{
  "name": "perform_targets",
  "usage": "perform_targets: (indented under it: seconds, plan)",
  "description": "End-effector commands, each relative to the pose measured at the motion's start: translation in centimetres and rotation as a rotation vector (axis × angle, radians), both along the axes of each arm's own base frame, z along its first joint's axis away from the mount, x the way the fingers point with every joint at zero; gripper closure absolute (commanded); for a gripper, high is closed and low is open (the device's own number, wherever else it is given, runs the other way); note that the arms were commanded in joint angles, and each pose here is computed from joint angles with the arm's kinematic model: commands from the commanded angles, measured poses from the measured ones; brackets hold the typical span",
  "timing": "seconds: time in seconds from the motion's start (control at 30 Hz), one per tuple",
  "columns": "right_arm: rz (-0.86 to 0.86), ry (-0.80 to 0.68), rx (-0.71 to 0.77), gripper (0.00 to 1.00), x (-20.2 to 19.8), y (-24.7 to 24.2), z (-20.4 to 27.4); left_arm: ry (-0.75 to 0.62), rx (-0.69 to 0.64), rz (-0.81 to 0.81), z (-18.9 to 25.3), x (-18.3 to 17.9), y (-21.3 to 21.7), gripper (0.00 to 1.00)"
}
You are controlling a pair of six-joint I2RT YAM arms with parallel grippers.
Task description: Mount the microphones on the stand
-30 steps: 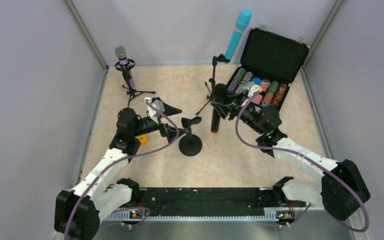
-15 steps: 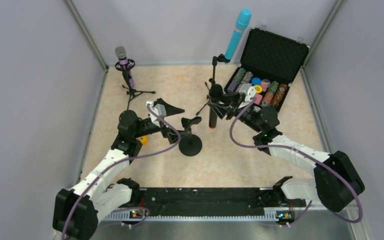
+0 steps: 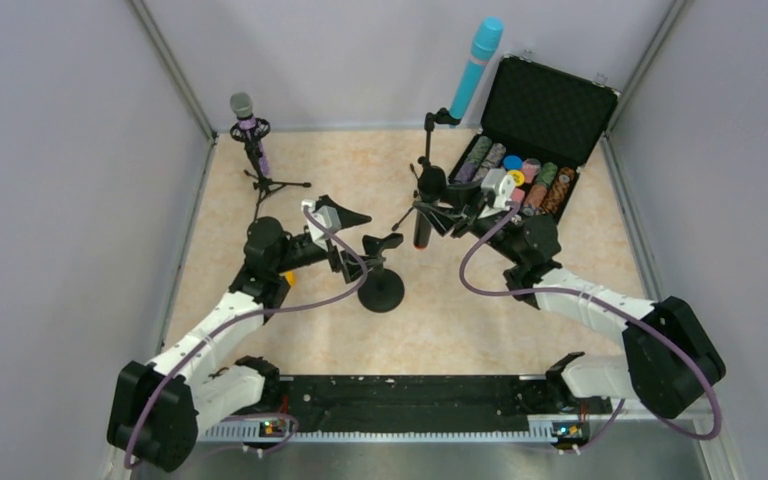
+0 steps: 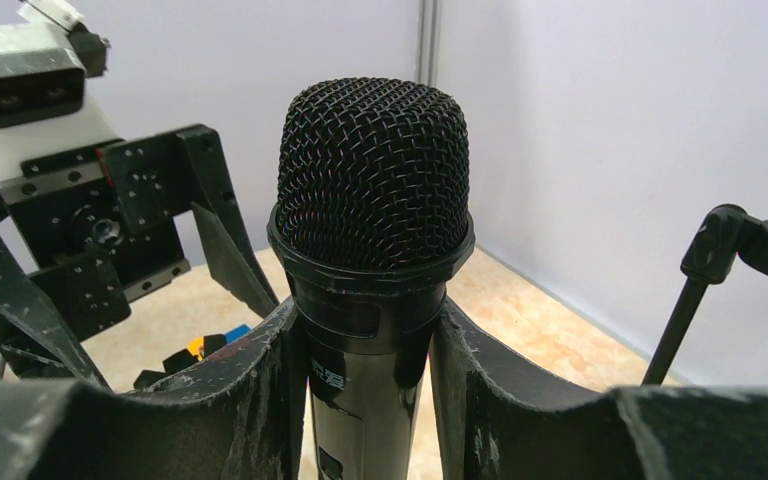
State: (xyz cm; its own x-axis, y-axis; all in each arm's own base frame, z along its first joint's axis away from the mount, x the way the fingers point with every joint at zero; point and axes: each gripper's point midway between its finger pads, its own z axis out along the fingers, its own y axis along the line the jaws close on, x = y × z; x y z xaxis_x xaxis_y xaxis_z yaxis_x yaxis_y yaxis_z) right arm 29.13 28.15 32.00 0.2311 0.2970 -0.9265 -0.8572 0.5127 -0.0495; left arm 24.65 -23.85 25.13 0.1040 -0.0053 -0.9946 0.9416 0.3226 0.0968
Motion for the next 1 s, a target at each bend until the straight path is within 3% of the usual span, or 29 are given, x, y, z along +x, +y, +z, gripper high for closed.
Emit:
perform_targets:
  seconds: [0.0,0.6,0.97]
  plan:
    - [0.015,-0.171,0.078,1.0,-0.9,-0.4,5.0,-0.034,-0.008,-0.034,0.2,-0.1,-0.5,0.06]
    - [0.1,-0.175,0.098,1.0,-1.6,0.7,5.8,-0.008,0.048,0.08,-2.5,1.0,0.1,0.12]
    - [0.114,-0.156,0.099,1.0,-2.0,0.6,5.5,-0.017,0.046,0.132,-1.7,1.7,0.5,0.15]
